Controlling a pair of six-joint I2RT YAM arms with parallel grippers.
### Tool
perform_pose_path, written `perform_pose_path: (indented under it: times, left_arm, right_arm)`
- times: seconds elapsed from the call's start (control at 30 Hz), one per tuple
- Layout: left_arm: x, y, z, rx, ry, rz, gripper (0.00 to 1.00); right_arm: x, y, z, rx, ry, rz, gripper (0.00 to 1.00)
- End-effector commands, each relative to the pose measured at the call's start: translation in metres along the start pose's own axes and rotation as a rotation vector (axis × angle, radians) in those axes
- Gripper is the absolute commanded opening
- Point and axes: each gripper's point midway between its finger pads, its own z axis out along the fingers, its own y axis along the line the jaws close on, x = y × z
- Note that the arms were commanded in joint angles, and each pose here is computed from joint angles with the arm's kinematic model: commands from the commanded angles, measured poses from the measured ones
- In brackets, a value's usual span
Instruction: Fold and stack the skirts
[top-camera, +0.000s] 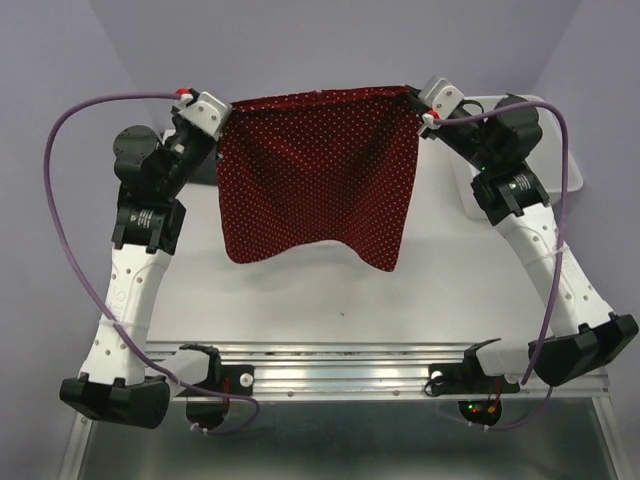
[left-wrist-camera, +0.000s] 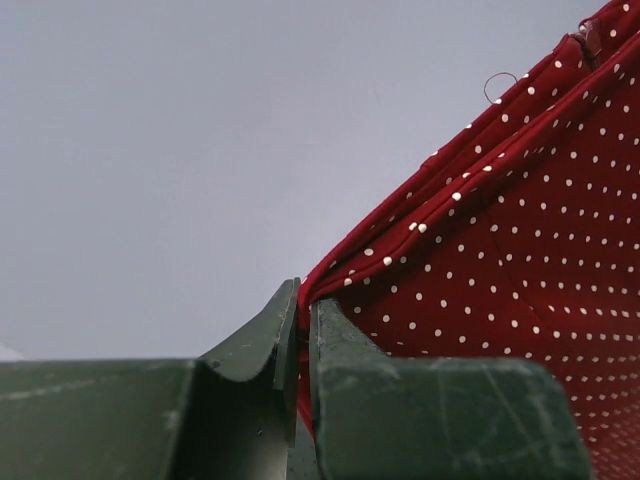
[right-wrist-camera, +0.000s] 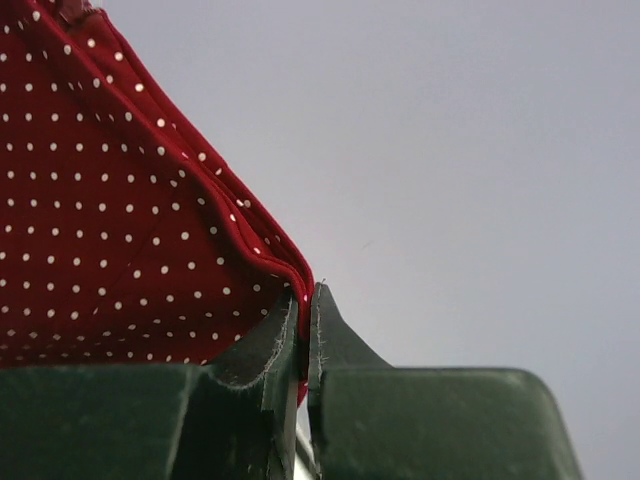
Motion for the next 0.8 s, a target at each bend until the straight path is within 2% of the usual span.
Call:
perform_pose_path:
  times: [0.0, 0.1, 0.17, 0.23, 0.3, 0.33, 0.37, 0.4, 0.47, 0.5, 0.53, 0.6, 0.73, 0.77]
  left_arm:
    - [0.032, -0.005, 0.012, 0.007, 0.043, -0.027, 0.00]
    - [0.062, -0.010, 0.033, 0.032, 0.090, -0.060, 0.00]
    - [0.070, -0.013, 0.047, 0.064, 0.100, -0.072, 0.00]
    - [0.095, -0.019, 0.068, 0.108, 0.134, -0.089, 0.00]
    - [0.088, -0.006, 0.088, 0.083, 0.101, -0.096, 0.00]
    - [0.108, -0.006, 0.103, 0.086, 0.131, -0.107, 0.00]
    - [0.089, 0.009, 0.114, 0.063, 0.085, -0.082, 0.00]
    - [0.103, 0.010, 0.128, 0.068, 0.099, -0.088, 0.00]
    - [0.099, 0.020, 0.142, 0.066, 0.078, -0.085, 0.00]
    - [0.074, 0.034, 0.148, 0.056, 0.028, -0.059, 0.00]
    - [0.086, 0.032, 0.158, 0.077, 0.045, -0.068, 0.00]
    - [0.070, 0.043, 0.165, 0.092, 0.000, -0.061, 0.00]
    - [0.066, 0.038, 0.162, 0.150, -0.040, -0.015, 0.00]
    - [0.085, 0.027, 0.160, 0.182, -0.014, -0.020, 0.00]
  right_arm:
    - [0.045, 0.016, 0.006, -0.016, 0.109, 0.025, 0.01]
    - [0.081, 0.031, 0.018, -0.055, 0.168, 0.034, 0.01]
    - [0.099, 0.019, 0.024, -0.033, 0.190, 0.044, 0.01]
    - [0.132, 0.018, 0.039, -0.039, 0.223, 0.073, 0.01]
    - [0.151, 0.000, 0.047, -0.004, 0.233, 0.081, 0.01]
    - [0.144, -0.019, 0.056, 0.027, 0.207, 0.070, 0.01]
    - [0.170, -0.017, 0.066, 0.019, 0.232, 0.097, 0.01]
    - [0.158, -0.043, 0.072, 0.056, 0.194, 0.071, 0.01]
    - [0.175, -0.048, 0.088, 0.053, 0.189, 0.077, 0.01]
    - [0.175, -0.057, 0.091, 0.064, 0.178, 0.069, 0.01]
    - [0.166, -0.070, 0.099, 0.084, 0.147, 0.053, 0.01]
    - [0.150, -0.087, 0.102, 0.105, 0.105, 0.015, 0.01]
    - [0.147, -0.083, 0.100, 0.075, 0.094, -0.024, 0.01]
    - [0.162, -0.068, 0.098, 0.047, 0.119, -0.010, 0.01]
